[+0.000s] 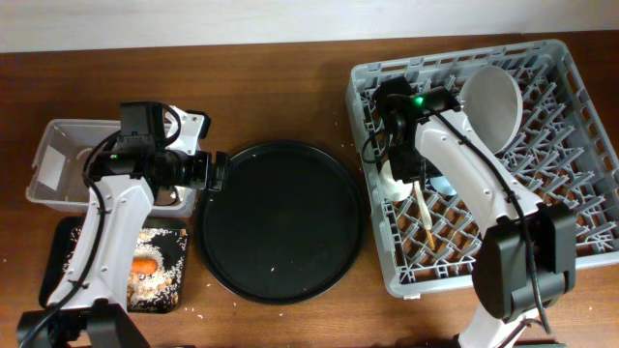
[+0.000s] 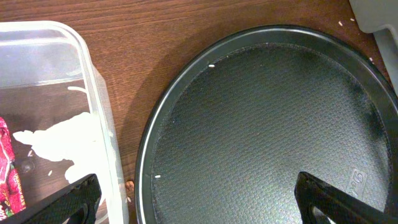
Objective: Sort waste into correct bins and load items into the dishwasher rack
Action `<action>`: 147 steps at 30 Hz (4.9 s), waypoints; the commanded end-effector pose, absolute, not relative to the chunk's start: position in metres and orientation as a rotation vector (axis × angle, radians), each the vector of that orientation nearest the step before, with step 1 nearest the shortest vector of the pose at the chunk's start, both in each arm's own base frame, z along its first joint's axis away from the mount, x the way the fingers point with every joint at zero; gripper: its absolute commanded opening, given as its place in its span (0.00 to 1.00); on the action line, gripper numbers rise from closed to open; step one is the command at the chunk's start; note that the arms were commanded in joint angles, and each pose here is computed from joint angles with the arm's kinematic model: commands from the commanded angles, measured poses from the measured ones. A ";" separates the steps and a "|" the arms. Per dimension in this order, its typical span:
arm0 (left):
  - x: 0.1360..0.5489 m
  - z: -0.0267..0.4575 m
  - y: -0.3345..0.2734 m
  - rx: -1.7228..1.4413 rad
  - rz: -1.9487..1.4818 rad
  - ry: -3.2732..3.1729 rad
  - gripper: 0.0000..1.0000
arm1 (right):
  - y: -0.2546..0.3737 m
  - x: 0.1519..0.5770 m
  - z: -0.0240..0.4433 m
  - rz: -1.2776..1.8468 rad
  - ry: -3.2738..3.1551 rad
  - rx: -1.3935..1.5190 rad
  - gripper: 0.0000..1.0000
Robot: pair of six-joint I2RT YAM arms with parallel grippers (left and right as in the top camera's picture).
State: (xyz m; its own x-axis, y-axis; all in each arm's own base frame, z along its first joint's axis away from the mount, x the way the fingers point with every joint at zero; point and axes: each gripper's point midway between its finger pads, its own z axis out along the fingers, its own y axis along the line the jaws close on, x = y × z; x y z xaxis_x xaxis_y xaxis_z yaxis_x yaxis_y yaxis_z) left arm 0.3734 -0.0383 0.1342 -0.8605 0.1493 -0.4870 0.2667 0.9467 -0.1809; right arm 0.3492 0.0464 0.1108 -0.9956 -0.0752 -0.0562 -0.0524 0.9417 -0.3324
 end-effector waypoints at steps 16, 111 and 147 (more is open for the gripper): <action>0.373 0.132 -0.037 0.297 -0.335 2.620 0.99 | 0.051 0.368 0.197 -0.431 2.897 -0.041 0.99; 0.258 0.328 -0.042 0.348 -0.156 1.952 0.99 | 0.026 0.245 0.156 0.034 1.640 -0.150 0.99; 0.244 0.161 0.023 -0.165 0.081 1.622 0.99 | 0.026 0.245 0.156 0.034 1.640 -0.151 0.99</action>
